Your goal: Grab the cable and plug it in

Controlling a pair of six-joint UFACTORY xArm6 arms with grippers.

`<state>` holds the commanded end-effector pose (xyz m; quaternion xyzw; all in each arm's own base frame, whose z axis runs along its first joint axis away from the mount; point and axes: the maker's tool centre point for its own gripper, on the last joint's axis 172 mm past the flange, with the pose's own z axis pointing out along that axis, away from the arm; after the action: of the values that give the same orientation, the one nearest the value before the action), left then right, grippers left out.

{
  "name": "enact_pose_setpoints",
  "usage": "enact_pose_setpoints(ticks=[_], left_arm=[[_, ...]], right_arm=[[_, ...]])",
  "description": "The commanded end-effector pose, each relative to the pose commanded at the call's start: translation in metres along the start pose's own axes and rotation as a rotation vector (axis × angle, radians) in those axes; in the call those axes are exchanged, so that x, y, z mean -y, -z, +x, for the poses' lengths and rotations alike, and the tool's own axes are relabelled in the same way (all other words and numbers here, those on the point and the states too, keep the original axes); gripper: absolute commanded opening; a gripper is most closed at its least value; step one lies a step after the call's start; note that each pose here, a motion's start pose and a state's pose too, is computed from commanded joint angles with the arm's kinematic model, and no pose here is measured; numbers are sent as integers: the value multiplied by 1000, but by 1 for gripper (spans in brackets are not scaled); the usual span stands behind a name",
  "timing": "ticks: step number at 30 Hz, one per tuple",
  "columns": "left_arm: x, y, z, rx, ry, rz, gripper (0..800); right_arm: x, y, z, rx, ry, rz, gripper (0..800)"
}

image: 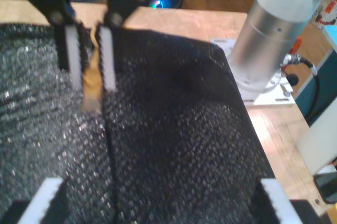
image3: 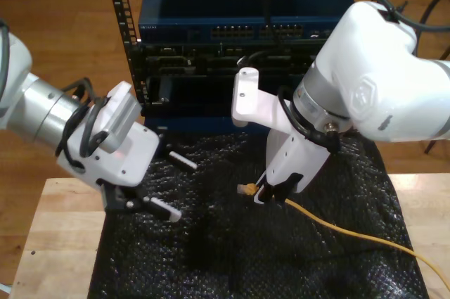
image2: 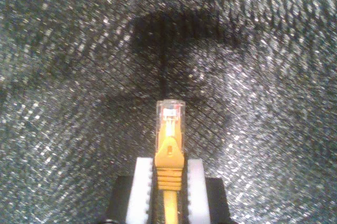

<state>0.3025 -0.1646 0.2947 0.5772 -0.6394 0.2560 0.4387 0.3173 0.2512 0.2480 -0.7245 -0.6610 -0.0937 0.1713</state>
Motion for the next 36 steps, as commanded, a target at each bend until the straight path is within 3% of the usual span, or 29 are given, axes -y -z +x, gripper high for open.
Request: enact_pose_setpoints(ticks=[7, 12, 28, 36], left_arm=[[12, -16, 11, -5, -27, 9, 800], [21, -20, 13, 6, -14, 31, 800], [24, -25, 24, -27, -8, 42, 787], [25, -25, 30, -58, 7, 46, 711]], right_arm=[[2, 12, -2, -110, -15, 61, 8], [4, 18, 1, -164, -27, 84, 8], [0, 36, 24, -213, -1, 55, 8], [-2, 42, 29, -220, 8, 44, 8]])
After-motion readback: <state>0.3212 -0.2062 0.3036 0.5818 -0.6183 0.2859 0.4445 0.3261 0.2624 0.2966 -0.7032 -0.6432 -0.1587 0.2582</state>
